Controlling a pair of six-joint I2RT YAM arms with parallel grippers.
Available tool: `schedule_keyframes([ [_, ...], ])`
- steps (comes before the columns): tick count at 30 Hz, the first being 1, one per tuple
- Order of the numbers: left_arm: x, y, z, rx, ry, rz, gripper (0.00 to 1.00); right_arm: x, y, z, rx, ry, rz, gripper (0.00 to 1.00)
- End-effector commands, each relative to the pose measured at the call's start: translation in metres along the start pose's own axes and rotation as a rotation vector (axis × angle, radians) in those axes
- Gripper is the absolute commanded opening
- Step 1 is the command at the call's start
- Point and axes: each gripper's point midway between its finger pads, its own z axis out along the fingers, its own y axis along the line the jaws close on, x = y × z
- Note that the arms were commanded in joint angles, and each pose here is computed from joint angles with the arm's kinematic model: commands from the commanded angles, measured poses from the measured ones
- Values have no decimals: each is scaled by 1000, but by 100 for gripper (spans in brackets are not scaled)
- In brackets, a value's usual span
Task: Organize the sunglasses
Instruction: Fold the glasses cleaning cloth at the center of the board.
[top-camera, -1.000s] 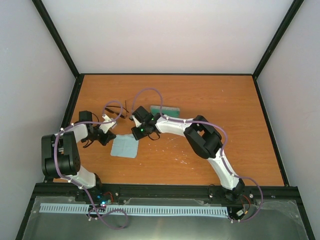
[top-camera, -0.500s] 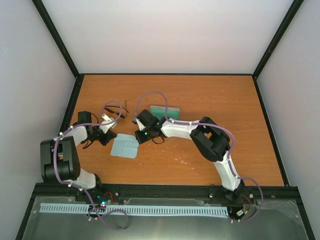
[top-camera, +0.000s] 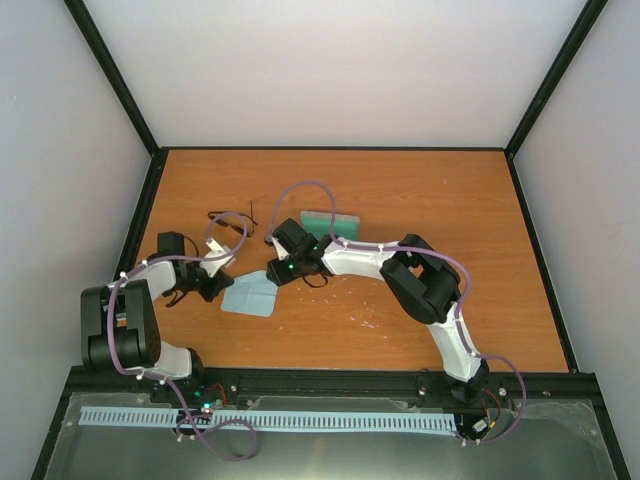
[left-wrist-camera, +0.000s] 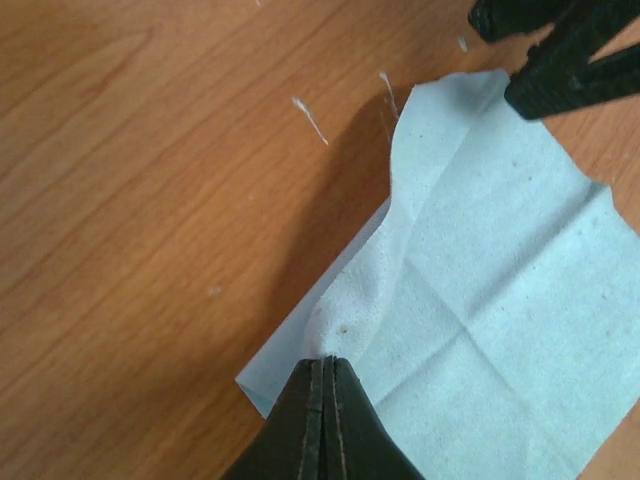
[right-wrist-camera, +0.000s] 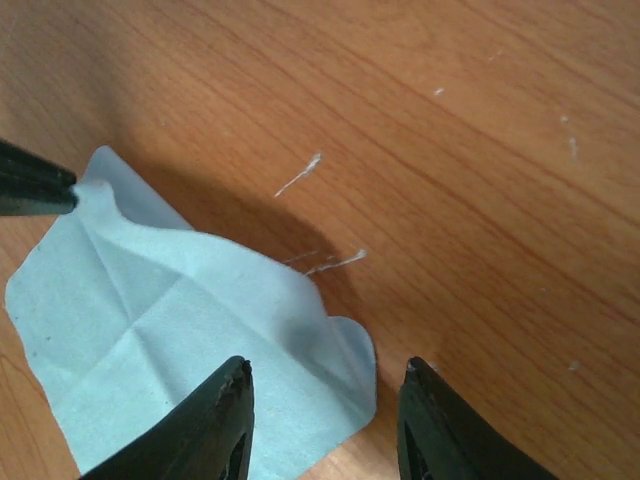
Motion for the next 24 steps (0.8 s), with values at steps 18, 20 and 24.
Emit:
schedule_keyframes([
  [18, 3, 2, 2, -18, 11, 48, 1, -6, 7, 10, -78, 49, -26, 44],
  [20, 3, 2, 2, -16, 9, 46, 1, -4, 3, 14, -60, 65, -29, 44],
  [24, 2, 3, 3, -14, 6, 43, 0, 0, 0, 23, -46, 94, -26, 40],
])
